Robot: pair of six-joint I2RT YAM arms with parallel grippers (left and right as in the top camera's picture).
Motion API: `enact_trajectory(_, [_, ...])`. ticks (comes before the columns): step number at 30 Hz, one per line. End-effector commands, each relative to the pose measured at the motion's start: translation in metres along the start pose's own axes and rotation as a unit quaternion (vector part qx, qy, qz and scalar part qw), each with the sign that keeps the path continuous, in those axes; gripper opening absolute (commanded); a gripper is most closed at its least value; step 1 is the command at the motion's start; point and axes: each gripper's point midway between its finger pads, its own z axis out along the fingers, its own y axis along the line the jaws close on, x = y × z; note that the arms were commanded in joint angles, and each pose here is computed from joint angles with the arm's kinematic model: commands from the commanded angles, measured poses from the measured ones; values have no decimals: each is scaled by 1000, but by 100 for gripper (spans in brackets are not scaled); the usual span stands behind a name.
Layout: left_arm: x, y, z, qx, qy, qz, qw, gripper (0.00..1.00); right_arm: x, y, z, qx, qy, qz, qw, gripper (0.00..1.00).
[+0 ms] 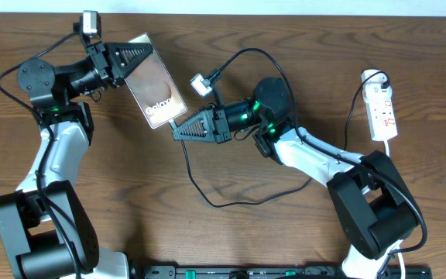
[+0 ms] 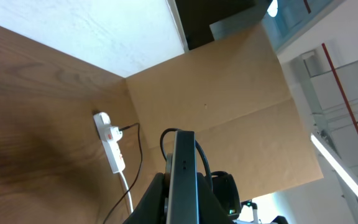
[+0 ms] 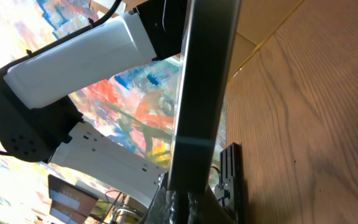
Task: Plug charger to phone and switch on socket
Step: 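Push the USB-C plug up into the phone's bottom port with right gripper, then open the right gripper, release the plug, and withdraw it rightward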
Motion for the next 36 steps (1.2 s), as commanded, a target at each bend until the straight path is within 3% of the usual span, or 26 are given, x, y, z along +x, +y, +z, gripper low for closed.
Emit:
enact_trajectory(1, [17,-9,4,7,46,31,998,7,-19,-7,-1,20,-54,3,998,1])
enact_trajectory(9, [27,-11,13,13,69,40,997,7,-33,-12,-3,37,-94,3,995,1])
enact_trajectory(23, [31,-12,16,16,77,43,996,7,-35,-13,-4,38,-98,1,994,4])
enact_trajectory(26, [31,-12,16,16,77,45,996,7,-33,-12,-4,36,-92,1,995,18])
enact_trajectory(28, [31,-12,16,16,77,49,996,7,-32,-12,-3,35,-90,0,995,49])
enact_trajectory(30, [31,-12,16,17,77,54,995,7,-30,-11,-3,33,-85,0,996,68])
enact_trajectory(32, [30,-12,16,17,75,54,996,7,-28,-10,-2,30,-77,0,997,96])
enact_trajectory(36, [25,-11,14,15,62,60,996,7,-21,-7,-1,22,-56,-11,998,99])
